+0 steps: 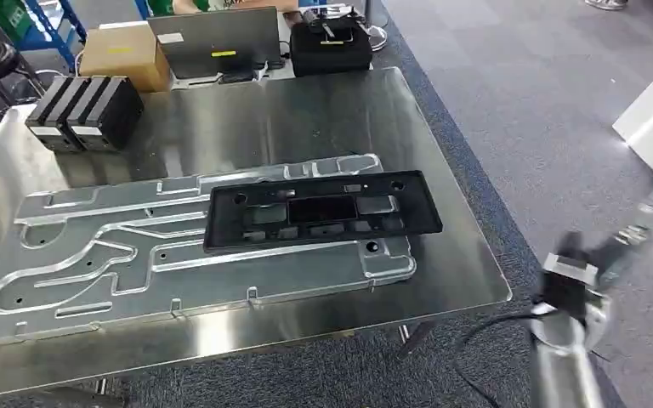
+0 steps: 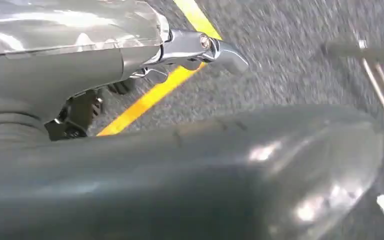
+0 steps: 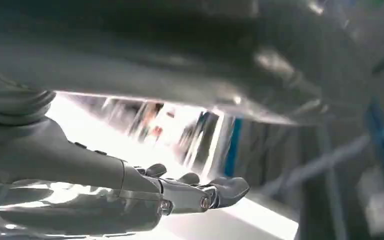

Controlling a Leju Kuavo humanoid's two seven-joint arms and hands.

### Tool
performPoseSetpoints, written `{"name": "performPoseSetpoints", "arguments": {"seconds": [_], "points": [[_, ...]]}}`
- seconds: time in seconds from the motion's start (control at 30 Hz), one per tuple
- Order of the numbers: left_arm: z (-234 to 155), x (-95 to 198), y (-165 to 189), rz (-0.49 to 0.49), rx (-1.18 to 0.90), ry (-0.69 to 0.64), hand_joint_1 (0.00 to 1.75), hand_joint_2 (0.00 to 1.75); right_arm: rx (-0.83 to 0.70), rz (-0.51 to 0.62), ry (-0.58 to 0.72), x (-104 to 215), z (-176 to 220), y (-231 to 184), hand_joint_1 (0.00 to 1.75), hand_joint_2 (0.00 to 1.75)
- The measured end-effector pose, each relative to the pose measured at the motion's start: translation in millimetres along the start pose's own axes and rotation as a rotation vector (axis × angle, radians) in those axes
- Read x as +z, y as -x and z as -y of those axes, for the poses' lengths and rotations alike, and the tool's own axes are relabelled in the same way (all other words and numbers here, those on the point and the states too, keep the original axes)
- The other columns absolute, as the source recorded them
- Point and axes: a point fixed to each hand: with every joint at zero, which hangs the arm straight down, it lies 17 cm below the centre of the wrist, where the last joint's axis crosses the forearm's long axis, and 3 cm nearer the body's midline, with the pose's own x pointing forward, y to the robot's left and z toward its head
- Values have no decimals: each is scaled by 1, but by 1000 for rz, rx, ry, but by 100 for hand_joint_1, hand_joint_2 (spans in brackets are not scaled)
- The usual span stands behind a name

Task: Take the parts from the cabinet and place them on the table.

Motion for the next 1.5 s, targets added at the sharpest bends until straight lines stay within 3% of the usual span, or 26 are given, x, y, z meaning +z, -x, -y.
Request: {"name": "performPoseSetpoints", "arguments": {"seconds": [0.1, 0.27, 0.43, 0.57, 0.8, 1.03, 1.07, 1.23, 1.3, 1.33, 1.4, 1.5], "points": [[-1, 0, 0, 0, 3, -5, 0, 0, 124, -39, -10, 21, 63, 23, 0, 0], [1, -1, -5, 19, 14, 3, 0, 0, 279, -98, -44, 49, 128, 38, 0, 0], [2, -1, -8, 31, 23, 7, 0, 0, 368, -154, -89, 73, 147, 44, 0, 0], [2, -2, -9, 36, 26, 5, 0, 0, 410, -232, -207, 103, 136, 60, 0, 0], [-2, -1, -2, 6, 22, -16, 0, 0, 354, -563, -366, 208, 112, 127, 0, 0], [-7, 1, 2, -2, 16, -25, 0, 0, 336, -1077, -520, 393, 102, 181, 0, 0], [-7, 1, 2, -3, 17, -25, 0, 0, 339, -1136, -540, 414, 101, 181, 0, 0], [-7, 2, 3, -4, 17, -24, 0, 0, 340, -1149, -544, 419, 100, 181, 0, 0], [-5, 2, 3, -4, 19, -19, 0, 0, 344, -1257, -570, 454, 98, 181, 0, 0], [-4, 2, 2, -3, 23, -18, 0, 0, 289, -1487, -637, 533, 83, 159, 0, 0], [1, 0, 0, 0, 28, -6, 0, 0, 276, -1565, -662, 555, 80, 151, 0, 0], [2, 1, 2, -6, 30, 1, 0, 0, 253, -1768, -739, 601, 76, 132, 0, 0]]}}
